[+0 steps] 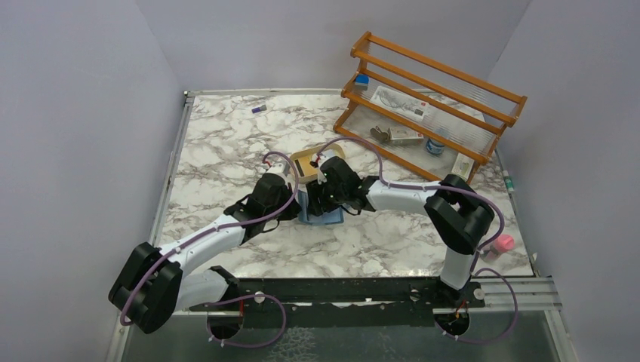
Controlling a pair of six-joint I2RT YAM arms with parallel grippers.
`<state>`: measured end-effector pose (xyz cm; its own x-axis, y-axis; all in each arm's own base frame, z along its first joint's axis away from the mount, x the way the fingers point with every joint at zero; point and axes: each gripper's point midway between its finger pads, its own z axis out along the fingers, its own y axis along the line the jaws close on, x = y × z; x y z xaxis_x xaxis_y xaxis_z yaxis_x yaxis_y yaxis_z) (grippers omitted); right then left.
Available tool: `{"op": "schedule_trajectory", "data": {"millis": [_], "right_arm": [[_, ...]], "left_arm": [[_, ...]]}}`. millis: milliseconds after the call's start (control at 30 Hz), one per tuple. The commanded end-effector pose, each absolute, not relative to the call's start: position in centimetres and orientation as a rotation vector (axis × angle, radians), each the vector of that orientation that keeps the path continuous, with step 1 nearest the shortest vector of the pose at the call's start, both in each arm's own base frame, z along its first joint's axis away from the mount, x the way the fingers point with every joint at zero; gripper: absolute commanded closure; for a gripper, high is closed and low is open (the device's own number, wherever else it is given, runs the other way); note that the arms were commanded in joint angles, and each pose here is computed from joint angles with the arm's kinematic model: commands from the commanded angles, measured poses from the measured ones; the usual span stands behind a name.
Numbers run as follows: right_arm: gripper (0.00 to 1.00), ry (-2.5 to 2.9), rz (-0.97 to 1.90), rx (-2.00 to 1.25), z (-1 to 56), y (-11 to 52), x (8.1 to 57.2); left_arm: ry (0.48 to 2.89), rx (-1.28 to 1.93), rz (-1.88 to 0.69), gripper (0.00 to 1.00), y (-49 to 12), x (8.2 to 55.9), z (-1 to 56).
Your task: Take the credit cards out of the card holder
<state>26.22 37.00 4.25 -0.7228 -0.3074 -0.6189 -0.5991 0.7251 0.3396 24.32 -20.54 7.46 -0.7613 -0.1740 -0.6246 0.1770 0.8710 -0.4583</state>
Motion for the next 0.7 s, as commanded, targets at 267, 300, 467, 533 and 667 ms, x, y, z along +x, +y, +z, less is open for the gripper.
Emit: {"op": "schedule_trajectory", "data": {"millis": [267,300,467,533,667], "right_arm": [[0.43,2.408,0.395,-0.708,2.9,33.0,27.9],[0.43,2.405,0.349,-0.711,3.2,32.5,28.2],[0.41,2.38,0.162,-0.717,4.4,30.1,29.5],[0.4,2.373,0.097,-0.721,4.7,29.2,29.8],[0.4,2.356,-0.036,-0.701,6.0,27.1,30.5]], "left_arm": [[2.284,0.017,-0.682,1.0,-20.9,24.8,9.1],[2.286,0.017,-0.682,1.0,-20.8,24.8,9.1],[2.28,0.024,-0.681,1.0,-20.8,24.7,9.3],[2.278,0.03,-0.678,1.0,-20.7,24.7,9.4],[2.274,0.041,-0.675,1.0,-20.6,24.6,9.7]]}}
